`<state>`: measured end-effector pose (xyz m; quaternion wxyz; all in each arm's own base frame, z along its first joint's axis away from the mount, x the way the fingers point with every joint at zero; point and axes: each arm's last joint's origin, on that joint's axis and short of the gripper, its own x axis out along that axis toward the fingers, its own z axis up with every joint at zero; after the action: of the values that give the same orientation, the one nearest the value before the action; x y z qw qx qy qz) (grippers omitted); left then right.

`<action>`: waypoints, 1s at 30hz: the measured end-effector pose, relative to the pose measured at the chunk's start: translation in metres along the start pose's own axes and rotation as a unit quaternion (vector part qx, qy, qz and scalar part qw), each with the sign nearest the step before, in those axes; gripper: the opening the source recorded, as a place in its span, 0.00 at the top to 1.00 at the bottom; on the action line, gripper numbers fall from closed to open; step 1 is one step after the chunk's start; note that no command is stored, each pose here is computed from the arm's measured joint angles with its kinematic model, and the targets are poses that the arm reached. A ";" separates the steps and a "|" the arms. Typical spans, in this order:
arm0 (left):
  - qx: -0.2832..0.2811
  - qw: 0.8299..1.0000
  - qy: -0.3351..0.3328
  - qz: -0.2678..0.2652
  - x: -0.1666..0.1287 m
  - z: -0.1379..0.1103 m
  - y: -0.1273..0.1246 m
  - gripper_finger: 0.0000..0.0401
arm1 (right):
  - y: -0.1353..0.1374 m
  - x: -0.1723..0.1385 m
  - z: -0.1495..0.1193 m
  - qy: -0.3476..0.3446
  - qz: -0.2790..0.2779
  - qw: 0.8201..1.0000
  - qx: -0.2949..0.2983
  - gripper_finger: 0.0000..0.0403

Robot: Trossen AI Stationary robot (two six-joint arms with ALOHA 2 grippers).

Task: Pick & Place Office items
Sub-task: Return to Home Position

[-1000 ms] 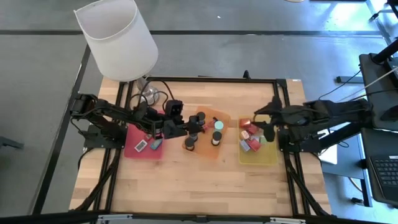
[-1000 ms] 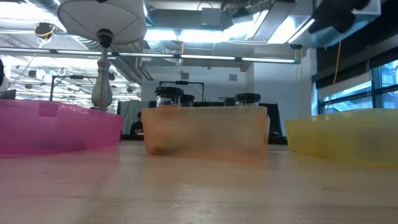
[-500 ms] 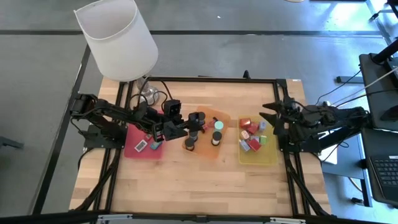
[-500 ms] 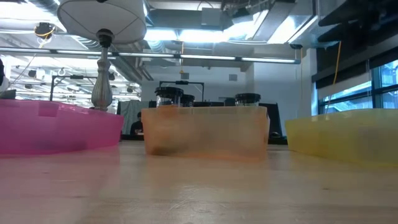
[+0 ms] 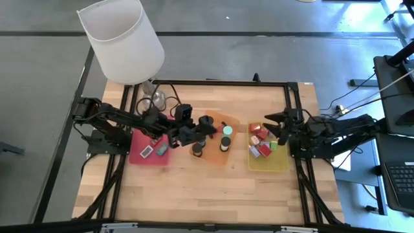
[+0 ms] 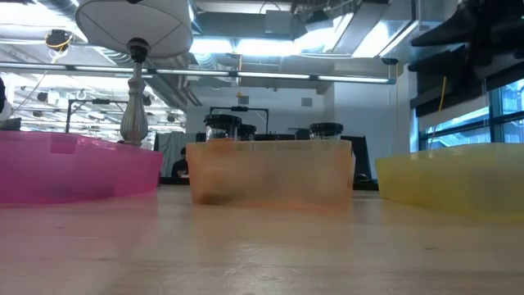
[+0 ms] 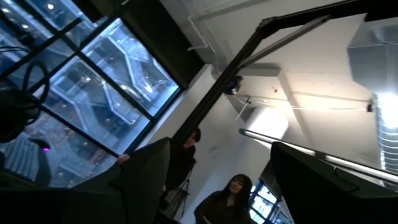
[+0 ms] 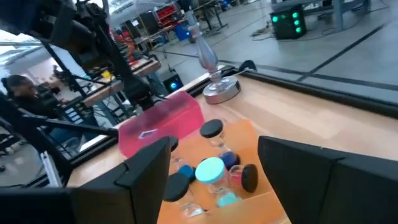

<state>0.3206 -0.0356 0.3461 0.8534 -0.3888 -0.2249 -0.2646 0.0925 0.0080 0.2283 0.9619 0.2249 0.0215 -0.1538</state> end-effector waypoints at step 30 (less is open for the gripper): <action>0.042 0.998 0.007 0.051 0.000 -0.004 0.008 0.31 | -0.020 0.019 -0.059 -0.010 0.009 0.996 0.089 0.39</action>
<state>0.3258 -0.0343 0.3393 0.8829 -0.3617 -0.2097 -0.2135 0.1059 0.0115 0.1646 0.9395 0.3085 -0.0036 -0.1487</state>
